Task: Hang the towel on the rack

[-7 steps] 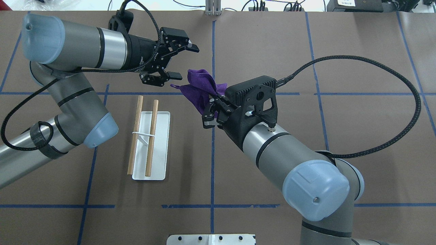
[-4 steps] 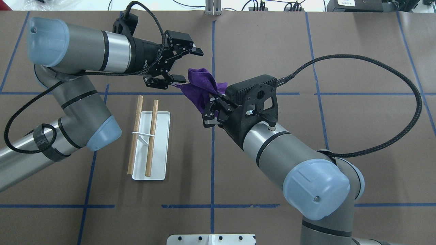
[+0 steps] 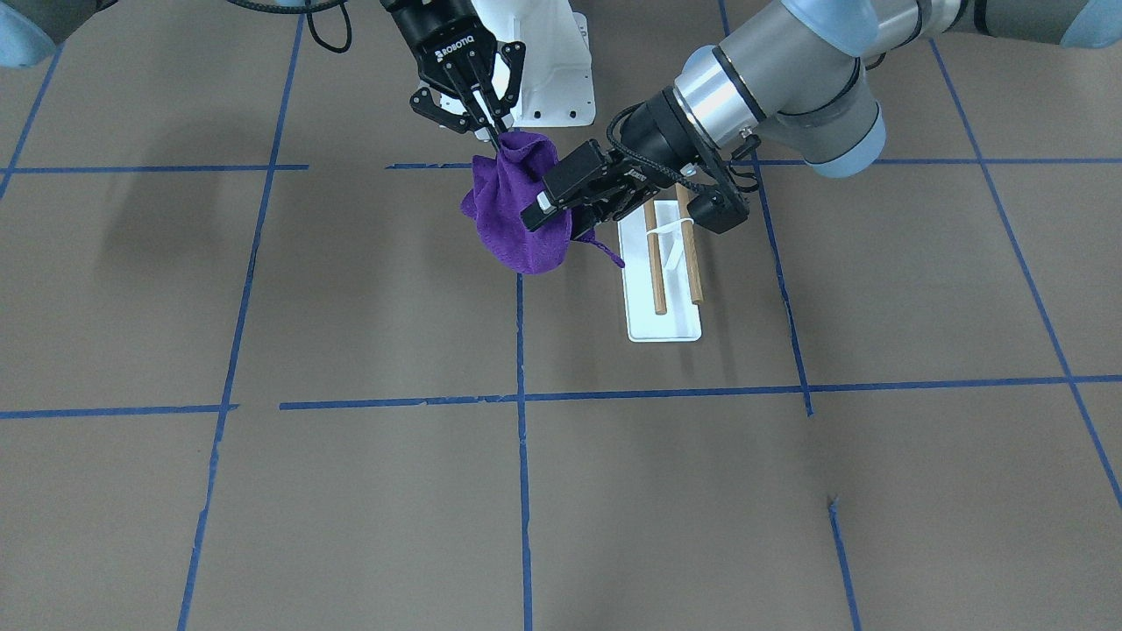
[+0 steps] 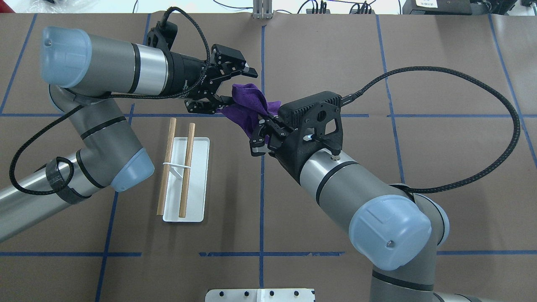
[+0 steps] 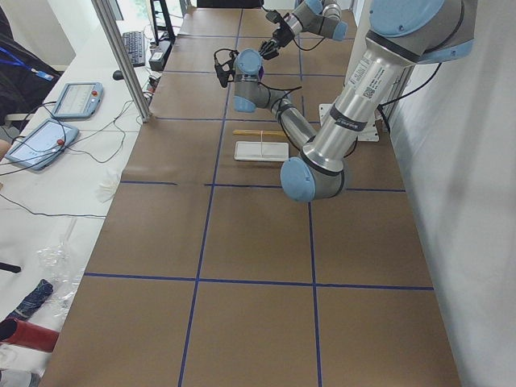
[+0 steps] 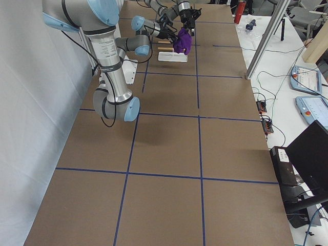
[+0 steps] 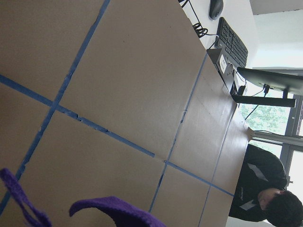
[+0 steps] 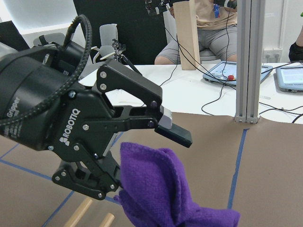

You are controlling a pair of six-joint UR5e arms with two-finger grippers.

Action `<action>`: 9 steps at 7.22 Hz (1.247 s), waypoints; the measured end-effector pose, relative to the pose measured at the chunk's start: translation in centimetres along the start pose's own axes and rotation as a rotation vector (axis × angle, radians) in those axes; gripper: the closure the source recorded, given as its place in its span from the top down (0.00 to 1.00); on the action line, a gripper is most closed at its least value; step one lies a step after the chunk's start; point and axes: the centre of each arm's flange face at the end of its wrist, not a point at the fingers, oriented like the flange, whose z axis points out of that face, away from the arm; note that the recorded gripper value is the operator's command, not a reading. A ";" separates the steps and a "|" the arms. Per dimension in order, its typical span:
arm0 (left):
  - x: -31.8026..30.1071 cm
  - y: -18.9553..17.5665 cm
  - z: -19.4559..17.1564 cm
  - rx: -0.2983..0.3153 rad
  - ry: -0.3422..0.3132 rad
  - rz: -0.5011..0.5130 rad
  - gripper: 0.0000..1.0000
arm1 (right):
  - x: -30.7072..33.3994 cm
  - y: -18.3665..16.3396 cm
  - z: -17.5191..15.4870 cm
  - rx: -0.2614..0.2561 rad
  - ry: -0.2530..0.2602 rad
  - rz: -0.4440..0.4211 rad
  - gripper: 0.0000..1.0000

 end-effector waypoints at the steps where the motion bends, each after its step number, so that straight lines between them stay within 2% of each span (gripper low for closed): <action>1: 0.0 0.1 0.0 -0.002 0.000 0.002 0.16 | 0.0 -0.1 0.0 0.002 -0.001 0.001 0.00; 2: 0.0 0.2 0.0 -0.003 0.001 0.003 0.00 | 0.0 -0.1 -0.1 0.003 -0.001 0.002 0.00; 6: 0.1 0.4 -0.3 -0.008 0.005 0.009 0.00 | 0.0 -0.3 -0.2 0.005 -0.003 0.003 0.00; 7: 0.1 0.5 -0.4 -0.011 0.005 0.010 0.00 | 0.1 -0.3 -0.2 0.005 -0.002 0.004 0.79; 8: 0.0 0.5 -0.5 -0.013 0.005 0.011 0.00 | 0.1 -0.3 -0.2 0.007 -0.002 0.008 1.00; 9: 0.0 0.5 -0.6 -0.014 0.004 0.012 0.00 | 0.2 -0.4 -0.2 0.010 -0.003 0.016 1.00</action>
